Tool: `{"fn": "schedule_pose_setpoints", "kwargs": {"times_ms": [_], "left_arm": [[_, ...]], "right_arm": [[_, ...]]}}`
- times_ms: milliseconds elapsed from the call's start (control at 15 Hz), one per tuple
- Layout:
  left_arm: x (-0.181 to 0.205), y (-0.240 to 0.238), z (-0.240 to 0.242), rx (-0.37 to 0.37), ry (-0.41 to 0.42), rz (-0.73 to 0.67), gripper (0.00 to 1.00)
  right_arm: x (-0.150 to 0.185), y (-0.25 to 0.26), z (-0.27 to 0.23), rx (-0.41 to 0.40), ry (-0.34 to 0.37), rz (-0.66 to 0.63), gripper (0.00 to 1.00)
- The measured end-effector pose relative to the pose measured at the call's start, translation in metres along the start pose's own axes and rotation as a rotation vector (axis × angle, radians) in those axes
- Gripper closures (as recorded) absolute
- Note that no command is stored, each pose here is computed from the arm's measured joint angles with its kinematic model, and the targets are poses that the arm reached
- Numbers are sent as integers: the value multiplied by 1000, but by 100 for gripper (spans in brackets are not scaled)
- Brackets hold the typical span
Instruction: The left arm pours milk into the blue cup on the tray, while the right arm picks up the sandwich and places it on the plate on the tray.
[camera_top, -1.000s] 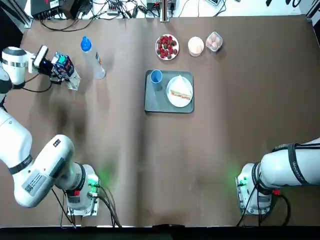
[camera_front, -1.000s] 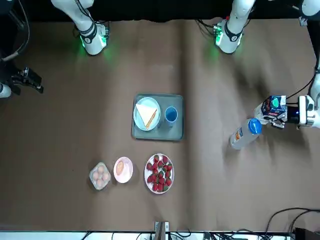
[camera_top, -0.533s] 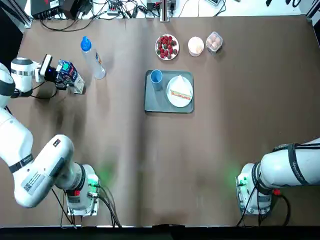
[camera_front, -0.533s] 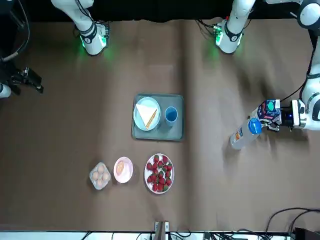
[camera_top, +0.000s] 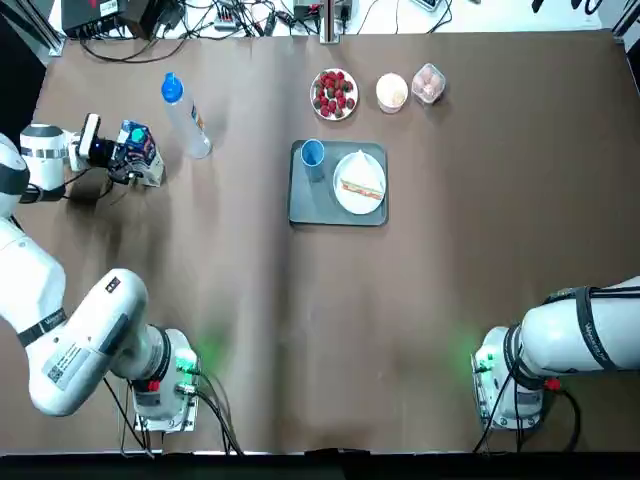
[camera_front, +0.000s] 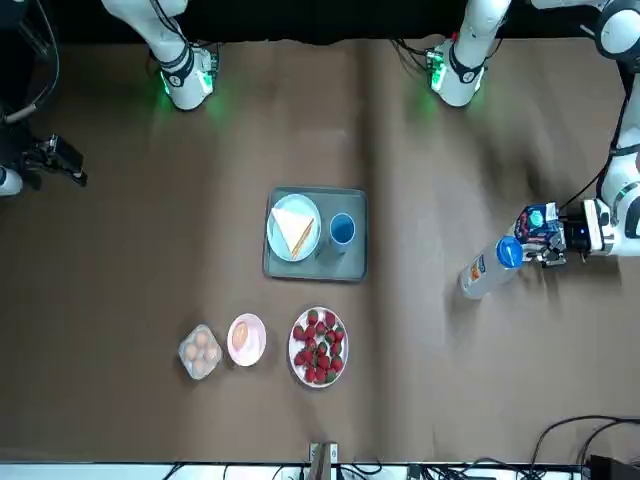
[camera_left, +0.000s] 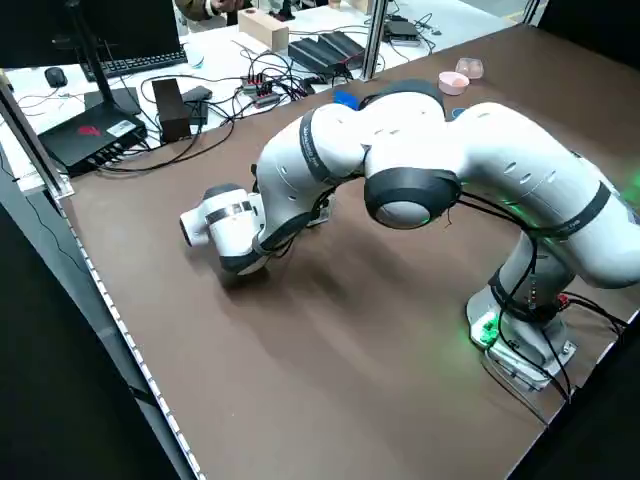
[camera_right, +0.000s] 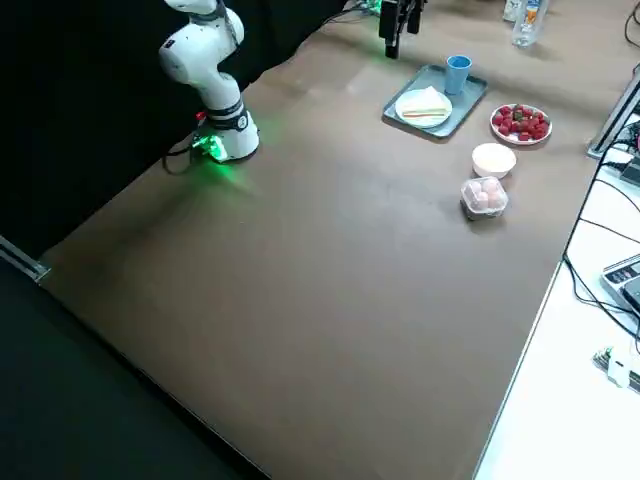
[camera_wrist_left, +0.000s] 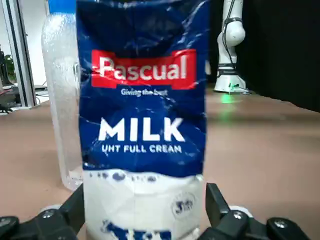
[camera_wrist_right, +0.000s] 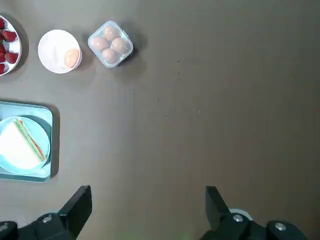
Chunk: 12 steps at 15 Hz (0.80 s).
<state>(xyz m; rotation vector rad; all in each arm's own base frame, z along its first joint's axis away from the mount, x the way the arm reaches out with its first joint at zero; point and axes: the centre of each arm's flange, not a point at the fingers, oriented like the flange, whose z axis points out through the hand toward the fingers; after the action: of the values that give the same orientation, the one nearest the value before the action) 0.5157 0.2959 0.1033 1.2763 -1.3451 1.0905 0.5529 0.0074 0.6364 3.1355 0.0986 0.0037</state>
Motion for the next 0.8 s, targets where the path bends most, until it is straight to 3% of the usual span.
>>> {"fn": "schedule_pose_setpoints", "kwargs": {"times_ms": [267, 533, 667, 800], "left_arm": [[-5, 5, -17, 28, -37, -11, 1], [7, 9, -70, 95, -132, -17, 1], [34, 13, -105, 143, -188, -37, 1], [88, 13, -140, 171, -287, -54, 1]], "right_arm": [[0, 0, 0, 0, 0, 0, 0], [0, 1, 0, 0, 0, 2, 0], [0, 3, 0, 0, 0, 5, 0], [0, 3, 0, 0, 1, 6, 0]]}}
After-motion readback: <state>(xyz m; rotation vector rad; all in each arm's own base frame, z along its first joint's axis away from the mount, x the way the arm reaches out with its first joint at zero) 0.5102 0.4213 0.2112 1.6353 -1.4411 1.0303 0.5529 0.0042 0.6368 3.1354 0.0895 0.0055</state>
